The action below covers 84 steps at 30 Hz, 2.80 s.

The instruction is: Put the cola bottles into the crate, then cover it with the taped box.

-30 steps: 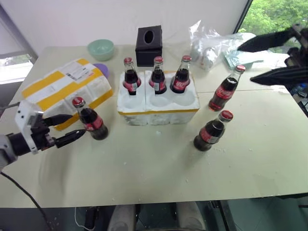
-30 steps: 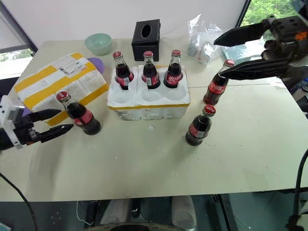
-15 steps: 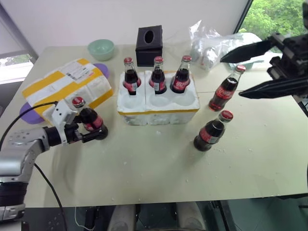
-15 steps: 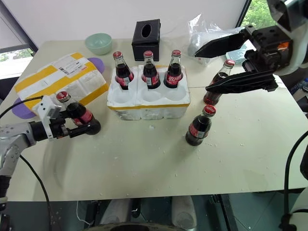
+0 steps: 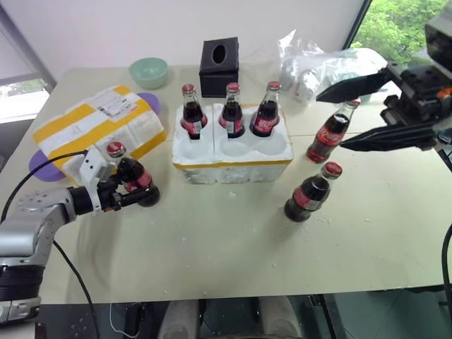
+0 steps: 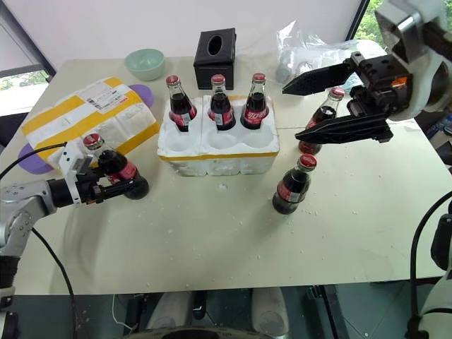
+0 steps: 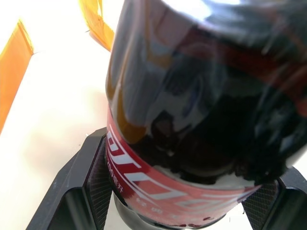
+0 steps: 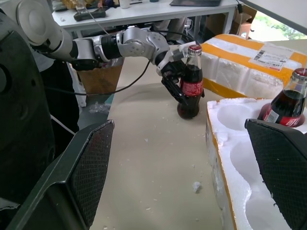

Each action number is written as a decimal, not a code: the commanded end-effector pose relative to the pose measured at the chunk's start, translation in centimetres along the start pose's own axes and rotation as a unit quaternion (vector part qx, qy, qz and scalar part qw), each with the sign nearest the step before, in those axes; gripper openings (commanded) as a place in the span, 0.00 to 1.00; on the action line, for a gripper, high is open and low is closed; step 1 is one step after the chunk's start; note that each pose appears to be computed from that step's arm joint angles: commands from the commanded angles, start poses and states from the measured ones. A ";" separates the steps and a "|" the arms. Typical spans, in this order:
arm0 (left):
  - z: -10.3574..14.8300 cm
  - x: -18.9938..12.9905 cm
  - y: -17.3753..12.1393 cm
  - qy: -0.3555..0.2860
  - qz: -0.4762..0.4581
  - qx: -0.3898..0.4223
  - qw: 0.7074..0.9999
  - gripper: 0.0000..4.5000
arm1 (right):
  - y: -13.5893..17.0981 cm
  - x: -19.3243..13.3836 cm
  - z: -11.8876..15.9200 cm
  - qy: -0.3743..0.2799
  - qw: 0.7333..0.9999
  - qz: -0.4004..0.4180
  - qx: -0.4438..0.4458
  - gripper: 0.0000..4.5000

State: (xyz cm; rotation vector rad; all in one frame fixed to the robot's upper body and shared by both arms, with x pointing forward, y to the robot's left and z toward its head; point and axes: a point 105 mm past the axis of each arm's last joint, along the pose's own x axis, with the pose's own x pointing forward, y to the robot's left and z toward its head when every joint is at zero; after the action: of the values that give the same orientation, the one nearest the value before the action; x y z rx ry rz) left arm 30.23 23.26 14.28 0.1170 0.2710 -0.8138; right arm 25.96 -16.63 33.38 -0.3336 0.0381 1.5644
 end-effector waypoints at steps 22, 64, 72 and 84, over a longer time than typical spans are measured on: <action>17.1 6.7 -2.1 -0.059 -0.213 0.119 0.968 0.64 | 0.0 -0.9 -1.6 -0.006 0.997 -0.080 -0.021 1.00; 15.8 -3.8 -4.6 -0.022 -0.235 0.146 0.961 0.99 | 1.0 -9.9 -9.3 0.104 0.934 -0.342 0.027 1.00; 12.2 -0.4 -7.7 0.000 -0.284 0.143 0.948 0.99 | 5.8 -8.1 -13.7 0.101 0.934 -0.324 0.111 1.00; 12.2 3.1 -9.9 -0.025 -0.328 0.151 0.932 0.99 | 5.1 -1.7 -14.4 0.001 0.932 -0.331 0.150 1.00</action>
State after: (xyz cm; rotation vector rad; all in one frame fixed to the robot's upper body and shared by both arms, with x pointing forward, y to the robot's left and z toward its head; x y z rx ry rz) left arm 27.32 11.93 24.16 0.2735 0.1746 -1.5299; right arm 23.53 -22.40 18.61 -0.0718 0.1763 0.8649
